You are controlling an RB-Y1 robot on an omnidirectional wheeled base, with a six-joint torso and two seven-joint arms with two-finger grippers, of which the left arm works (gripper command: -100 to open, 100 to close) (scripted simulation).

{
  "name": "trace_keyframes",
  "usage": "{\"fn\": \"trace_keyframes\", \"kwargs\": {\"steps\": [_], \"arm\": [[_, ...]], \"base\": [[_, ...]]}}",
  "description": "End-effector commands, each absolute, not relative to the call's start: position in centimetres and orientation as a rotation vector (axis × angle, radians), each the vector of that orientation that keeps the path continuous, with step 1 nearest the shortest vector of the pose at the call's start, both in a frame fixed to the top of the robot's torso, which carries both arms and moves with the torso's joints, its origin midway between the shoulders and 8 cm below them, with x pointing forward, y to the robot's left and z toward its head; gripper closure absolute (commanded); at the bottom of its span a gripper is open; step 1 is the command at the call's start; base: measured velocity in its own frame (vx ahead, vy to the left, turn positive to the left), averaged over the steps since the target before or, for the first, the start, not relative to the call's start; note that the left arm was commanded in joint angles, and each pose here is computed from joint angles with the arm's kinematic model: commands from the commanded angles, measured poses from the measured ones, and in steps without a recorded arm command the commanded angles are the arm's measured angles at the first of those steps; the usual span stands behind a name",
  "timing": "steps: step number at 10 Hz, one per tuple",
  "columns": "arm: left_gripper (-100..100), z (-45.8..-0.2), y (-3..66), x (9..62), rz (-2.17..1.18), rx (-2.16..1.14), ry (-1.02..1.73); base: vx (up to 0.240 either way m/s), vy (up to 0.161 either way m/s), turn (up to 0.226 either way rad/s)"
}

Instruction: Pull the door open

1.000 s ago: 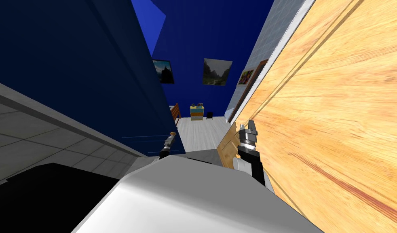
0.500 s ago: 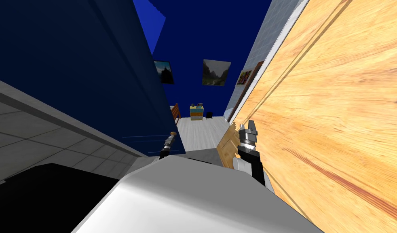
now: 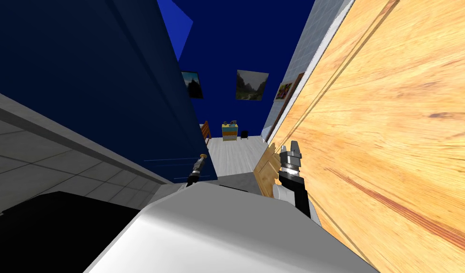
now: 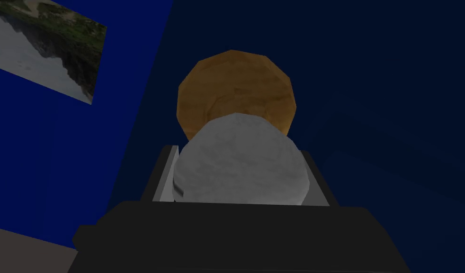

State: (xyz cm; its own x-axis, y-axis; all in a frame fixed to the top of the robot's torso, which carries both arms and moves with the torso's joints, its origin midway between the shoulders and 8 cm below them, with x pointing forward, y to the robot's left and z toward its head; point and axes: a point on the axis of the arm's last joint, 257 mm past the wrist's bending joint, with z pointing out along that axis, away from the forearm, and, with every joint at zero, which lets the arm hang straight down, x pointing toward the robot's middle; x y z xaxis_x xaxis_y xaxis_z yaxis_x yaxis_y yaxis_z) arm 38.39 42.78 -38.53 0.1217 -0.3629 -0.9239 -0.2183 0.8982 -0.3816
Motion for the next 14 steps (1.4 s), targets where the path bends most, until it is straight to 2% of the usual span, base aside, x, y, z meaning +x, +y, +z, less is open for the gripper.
{"fn": "trace_keyframes", "kwargs": {"steps": [1,14], "arm": [[100,-38.8,42.3,38.5,-0.165,-0.535,1.451],[100,-38.5,42.1,39.5,-0.459,-0.805,1.327]], "base": [[-0.051,0.013,-0.037],[-0.034,0.010,-0.027]]}}
